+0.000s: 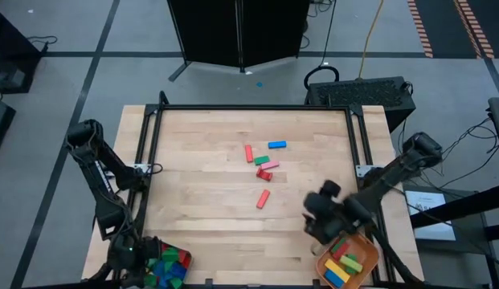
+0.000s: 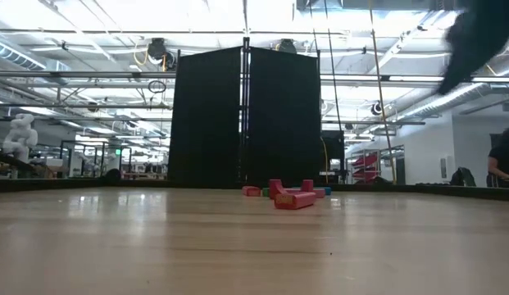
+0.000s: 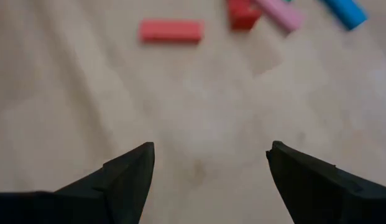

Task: Sort blocks by size
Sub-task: Put the green semicircle game piece into the black bin, then put the red arch block into the orange bin

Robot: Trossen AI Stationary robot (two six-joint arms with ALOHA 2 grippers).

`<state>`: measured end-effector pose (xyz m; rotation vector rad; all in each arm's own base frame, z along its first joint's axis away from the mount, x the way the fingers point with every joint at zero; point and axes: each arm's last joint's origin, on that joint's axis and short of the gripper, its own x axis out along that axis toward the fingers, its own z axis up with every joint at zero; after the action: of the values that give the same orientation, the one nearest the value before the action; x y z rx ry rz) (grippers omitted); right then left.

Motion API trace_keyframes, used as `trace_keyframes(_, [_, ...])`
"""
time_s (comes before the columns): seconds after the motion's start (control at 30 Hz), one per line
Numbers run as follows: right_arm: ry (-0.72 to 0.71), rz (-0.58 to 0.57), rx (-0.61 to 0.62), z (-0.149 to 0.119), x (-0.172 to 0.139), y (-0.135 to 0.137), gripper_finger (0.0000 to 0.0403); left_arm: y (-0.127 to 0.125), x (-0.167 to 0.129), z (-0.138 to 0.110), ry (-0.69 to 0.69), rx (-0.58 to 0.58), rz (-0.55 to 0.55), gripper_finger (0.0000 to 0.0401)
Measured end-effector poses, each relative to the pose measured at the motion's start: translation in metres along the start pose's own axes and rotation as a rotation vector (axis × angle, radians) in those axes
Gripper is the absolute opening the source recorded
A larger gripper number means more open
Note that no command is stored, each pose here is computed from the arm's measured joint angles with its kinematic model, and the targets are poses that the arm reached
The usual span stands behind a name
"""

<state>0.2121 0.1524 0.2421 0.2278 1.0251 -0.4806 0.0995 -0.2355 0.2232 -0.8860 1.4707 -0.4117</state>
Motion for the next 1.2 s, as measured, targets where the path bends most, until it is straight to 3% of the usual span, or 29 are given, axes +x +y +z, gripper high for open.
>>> trace_keyframes(0.13, [-0.016, -0.036, 0.064, 0.033, 0.019, -0.016, 0.0304, 0.002, 0.0, 0.0, 0.003, -0.04, 0.025, 0.029])
trace_keyframes(0.3, [0.002, 0.041, 0.05, 0.054, 0.029, -0.022, 0.0304, 0.004, -0.001, 0.005, -0.004, -0.135, 0.033, 0.0299])
trace_keyframes(0.43, [-0.047, 0.136, 0.057, 0.061, 0.021, -0.02, 0.0304, 0.0, -0.012, 0.024, -0.076, -0.15, -0.032, 0.03])
trace_keyframes(0.57, [-0.098, 0.189, 0.071, 0.065, 0.006, -0.026, 0.0304, 0.0, -0.038, 0.054, -0.254, -0.108, -0.084, 0.0301])
trace_keyframes(0.67, [-0.131, 0.227, 0.087, 0.065, -0.01, -0.034, 0.0304, 0.006, -0.065, 0.085, -0.543, -0.043, -0.072, 0.0301])
trace_keyframes(0.73, [-0.155, 0.265, 0.098, 0.063, -0.023, -0.04, 0.0304, 0.014, -0.084, 0.107, -0.766, 0.054, 0.025, 0.0301])
trace_keyframes(0.83, [-0.165, 0.304, 0.137, 0.059, -0.04, -0.049, 0.0304, 0.03, -0.11, 0.138, -1.066, 0.23, 0.338, 0.0301])
trace_keyframes(0.9, [-0.169, 0.319, 0.173, 0.055, -0.049, -0.055, 0.0304, 0.043, -0.127, 0.16, -1.213, 0.251, 0.549, 0.0301])
trace_keyframes(0.93, [-0.174, 0.321, 0.191, 0.054, -0.052, -0.058, 0.0304, 0.05, -0.134, 0.172, -1.27, 0.221, 0.603, 0.0301])
trace_keyframes(1.03, [-0.187, 0.316, 0.235, 0.05, -0.058, -0.061, 0.0304, 0.075, -0.15, 0.206, -1.33, 0.114, 0.653, 0.0301])
trace_keyframes(1.2, [-0.168, 0.311, 0.241, 0.045, -0.058, -0.057, 0.0304, 0.106, -0.146, 0.255, -1.232, 0.036, 0.652, 0.0301])
